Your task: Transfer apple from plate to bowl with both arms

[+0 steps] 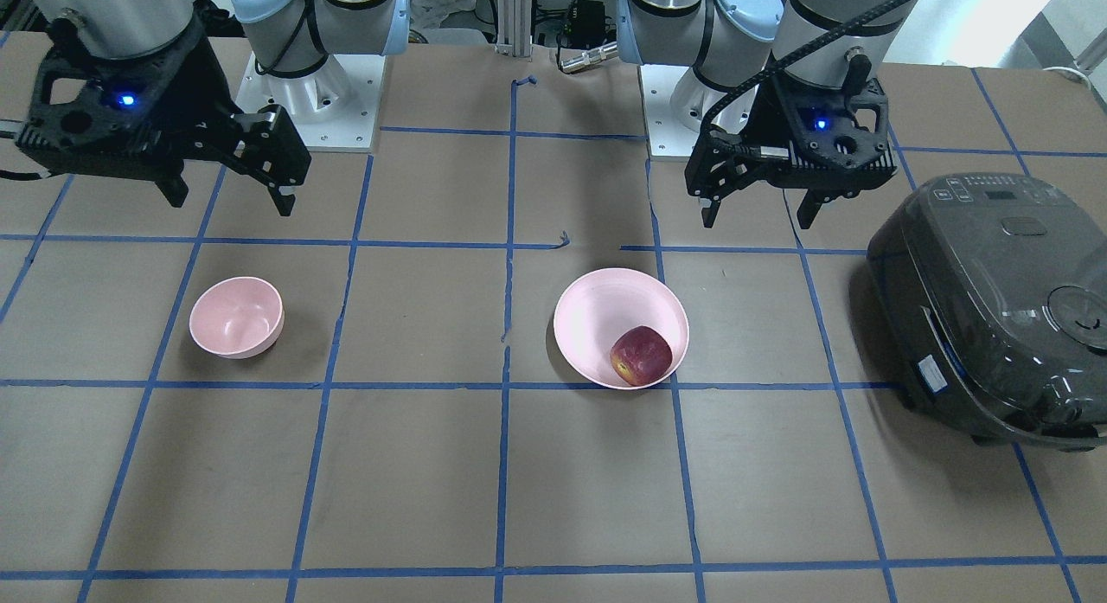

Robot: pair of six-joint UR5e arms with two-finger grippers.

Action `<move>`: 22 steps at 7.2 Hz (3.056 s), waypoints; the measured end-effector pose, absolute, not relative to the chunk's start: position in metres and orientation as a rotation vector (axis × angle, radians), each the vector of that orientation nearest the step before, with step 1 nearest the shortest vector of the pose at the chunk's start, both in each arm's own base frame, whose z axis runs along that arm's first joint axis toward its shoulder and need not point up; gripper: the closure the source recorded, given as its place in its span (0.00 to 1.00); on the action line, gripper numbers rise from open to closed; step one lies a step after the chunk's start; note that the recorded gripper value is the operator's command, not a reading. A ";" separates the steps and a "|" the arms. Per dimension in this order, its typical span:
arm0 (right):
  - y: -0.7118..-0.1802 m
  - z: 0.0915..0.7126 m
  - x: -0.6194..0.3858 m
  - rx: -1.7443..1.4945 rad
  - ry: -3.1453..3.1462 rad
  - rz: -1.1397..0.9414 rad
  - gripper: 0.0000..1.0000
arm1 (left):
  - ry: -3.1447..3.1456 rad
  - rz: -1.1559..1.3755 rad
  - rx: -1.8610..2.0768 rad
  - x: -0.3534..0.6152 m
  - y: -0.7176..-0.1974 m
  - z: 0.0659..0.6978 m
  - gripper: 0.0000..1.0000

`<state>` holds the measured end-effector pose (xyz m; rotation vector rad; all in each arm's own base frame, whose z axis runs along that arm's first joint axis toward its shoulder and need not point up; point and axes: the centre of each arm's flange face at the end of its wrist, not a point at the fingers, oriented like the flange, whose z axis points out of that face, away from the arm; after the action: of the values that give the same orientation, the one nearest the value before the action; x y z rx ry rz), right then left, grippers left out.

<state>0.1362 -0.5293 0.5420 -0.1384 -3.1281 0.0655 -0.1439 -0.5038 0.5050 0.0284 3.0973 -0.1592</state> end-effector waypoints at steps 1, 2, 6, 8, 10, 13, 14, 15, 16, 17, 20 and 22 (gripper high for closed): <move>-0.530 0.542 0.130 -0.150 -3.128 0.069 0.00 | 3.098 -0.158 0.029 -0.144 -0.504 0.504 0.00; -0.529 0.540 0.129 -0.153 -3.128 0.064 0.00 | 3.098 -0.158 0.029 -0.144 -0.504 0.504 0.00; -0.528 0.534 0.128 -0.156 -3.127 0.050 0.00 | 3.105 -0.157 0.017 -0.145 -0.504 0.504 0.00; -0.528 0.534 0.128 -0.157 -3.126 0.048 0.00 | 3.125 -0.167 0.016 -0.147 -0.502 0.508 0.00; -0.529 0.532 0.128 -0.148 -3.128 0.044 0.00 | 3.135 -0.173 0.017 -0.148 -0.499 0.513 0.00; -0.530 0.527 0.129 -0.115 -3.127 0.014 0.00 | 3.134 -0.174 0.013 -0.147 -0.499 0.513 0.00; -0.533 0.522 0.125 -0.084 -3.120 -0.001 0.00 | 3.135 -0.172 0.010 -0.145 -0.499 0.513 0.00; -0.539 0.513 0.111 -0.003 -3.101 -0.023 0.00 | 3.137 -0.167 0.008 -0.145 -0.500 0.511 0.00; -0.548 0.496 0.076 0.082 -3.069 -0.054 0.00 | 3.138 -0.161 0.007 -0.145 -0.502 0.509 0.00; -0.554 0.478 0.020 0.114 -3.058 -0.070 0.00 | 3.137 -0.159 0.005 -0.144 -0.502 0.508 0.00; -0.544 0.433 -0.070 0.107 -3.072 -0.110 0.00 | 3.137 -0.159 0.005 -0.143 -0.502 0.508 0.00; -0.543 0.352 -0.070 0.062 -3.127 -0.139 0.00 | 3.138 -0.156 0.005 -0.143 -0.502 0.508 0.00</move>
<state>-0.0696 -0.5431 0.3518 0.0616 -3.1267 -0.1387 -0.1431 -0.5025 0.5077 0.0053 3.1384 -0.1561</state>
